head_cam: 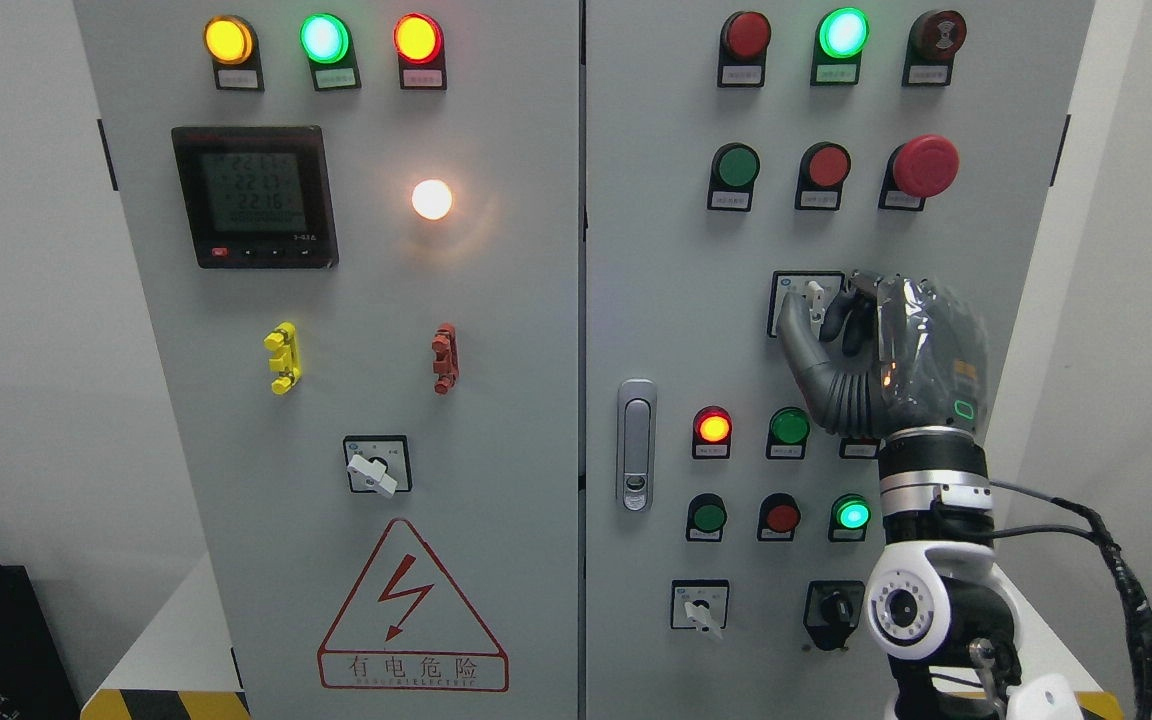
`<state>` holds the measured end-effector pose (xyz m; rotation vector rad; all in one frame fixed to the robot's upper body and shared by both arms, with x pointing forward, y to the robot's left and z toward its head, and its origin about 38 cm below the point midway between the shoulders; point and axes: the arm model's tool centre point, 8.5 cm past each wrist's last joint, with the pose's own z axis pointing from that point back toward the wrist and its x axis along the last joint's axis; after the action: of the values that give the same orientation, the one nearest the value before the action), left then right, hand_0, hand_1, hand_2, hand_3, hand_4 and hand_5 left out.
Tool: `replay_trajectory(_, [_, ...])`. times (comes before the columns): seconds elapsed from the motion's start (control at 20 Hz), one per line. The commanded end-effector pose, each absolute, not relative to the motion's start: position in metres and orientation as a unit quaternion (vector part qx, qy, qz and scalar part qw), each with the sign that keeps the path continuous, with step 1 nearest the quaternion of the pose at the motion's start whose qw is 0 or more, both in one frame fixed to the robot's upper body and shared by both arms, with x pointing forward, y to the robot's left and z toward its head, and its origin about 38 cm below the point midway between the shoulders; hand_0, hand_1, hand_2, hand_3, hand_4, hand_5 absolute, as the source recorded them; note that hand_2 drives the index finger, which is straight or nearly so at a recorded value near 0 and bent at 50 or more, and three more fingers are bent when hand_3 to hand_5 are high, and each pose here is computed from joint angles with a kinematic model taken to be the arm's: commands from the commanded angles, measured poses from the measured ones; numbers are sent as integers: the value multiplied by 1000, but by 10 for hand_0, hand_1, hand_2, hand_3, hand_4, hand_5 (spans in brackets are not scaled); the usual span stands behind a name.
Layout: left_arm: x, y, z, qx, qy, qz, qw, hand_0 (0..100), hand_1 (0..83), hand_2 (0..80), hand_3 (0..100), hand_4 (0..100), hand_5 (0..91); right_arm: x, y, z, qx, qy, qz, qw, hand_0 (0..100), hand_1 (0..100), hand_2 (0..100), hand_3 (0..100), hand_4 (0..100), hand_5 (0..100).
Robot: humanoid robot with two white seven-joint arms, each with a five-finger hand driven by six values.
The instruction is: Rotate and turn off gray switch
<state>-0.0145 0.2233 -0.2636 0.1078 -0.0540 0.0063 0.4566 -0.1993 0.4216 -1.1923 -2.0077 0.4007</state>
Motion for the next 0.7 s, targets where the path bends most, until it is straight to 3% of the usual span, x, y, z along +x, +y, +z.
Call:
replay_trajectory(0.0, [-23,223,-263,54,-15,15,998,120,389,0,0,0,0,455,-196,423,-459,-791,144,378,511,325,758,935,798,979])
replay_trajectory(0.65, [-23,223,-263,55,-15,15,998,120,389,0,0,0,0,440,-199,432,-461,-802,134,355,501,342,753,932,800,979])
